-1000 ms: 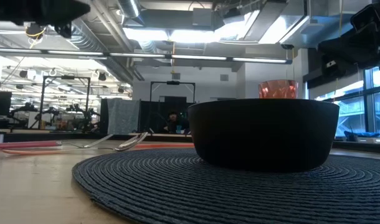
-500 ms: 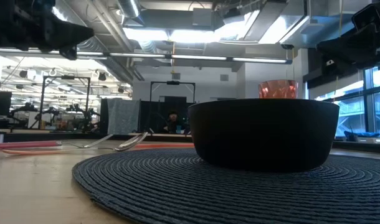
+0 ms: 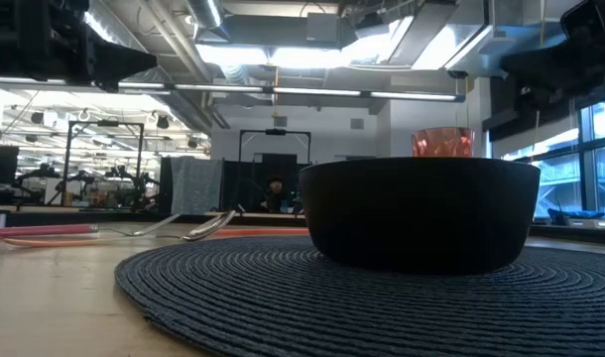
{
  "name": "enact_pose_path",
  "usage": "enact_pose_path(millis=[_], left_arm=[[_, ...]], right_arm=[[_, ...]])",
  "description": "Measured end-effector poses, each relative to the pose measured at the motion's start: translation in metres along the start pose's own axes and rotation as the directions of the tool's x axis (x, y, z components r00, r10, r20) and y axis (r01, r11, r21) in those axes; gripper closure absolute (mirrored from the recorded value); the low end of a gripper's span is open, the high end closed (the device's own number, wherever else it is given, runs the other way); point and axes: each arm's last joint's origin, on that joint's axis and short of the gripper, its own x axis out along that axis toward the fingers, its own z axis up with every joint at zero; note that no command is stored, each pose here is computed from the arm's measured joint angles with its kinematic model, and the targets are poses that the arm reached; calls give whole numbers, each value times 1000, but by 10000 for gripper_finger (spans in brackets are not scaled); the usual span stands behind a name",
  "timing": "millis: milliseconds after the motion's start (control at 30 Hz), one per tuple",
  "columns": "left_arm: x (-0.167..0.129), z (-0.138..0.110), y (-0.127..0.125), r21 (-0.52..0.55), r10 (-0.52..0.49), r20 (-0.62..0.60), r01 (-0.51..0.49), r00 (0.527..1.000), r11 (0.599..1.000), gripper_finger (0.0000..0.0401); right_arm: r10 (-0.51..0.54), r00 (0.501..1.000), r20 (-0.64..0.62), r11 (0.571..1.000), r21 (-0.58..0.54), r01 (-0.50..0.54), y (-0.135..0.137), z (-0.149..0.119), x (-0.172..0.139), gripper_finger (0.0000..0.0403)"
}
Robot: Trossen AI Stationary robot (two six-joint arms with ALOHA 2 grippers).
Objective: Pick & Place Utensil
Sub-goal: Put the brown cup on the black mat to the right side of the black bowl
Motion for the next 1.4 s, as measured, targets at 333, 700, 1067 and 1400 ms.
enact_pose_path(millis=[333, 700, 1067, 1400], left_arm=[[0, 0, 0, 0, 6, -5, -6, 1000, 1000, 398], [0, 0, 0, -32, 6, -5, -6, 1000, 999, 398], [0, -5, -2, -18, -35, -46, 34, 998, 999, 398], [-1, -11, -4, -30, -95, -98, 93, 991, 995, 398]], right_arm=[[-289, 926, -244, 957, -62, 282, -8, 87, 21, 401], [-353, 528, -773, 930, -229, 286, -26, 178, 100, 385], [-220, 366, -904, 974, -182, 137, -68, 192, 159, 306], [-112, 180, -977, 985, -85, 149, -79, 170, 159, 227]])
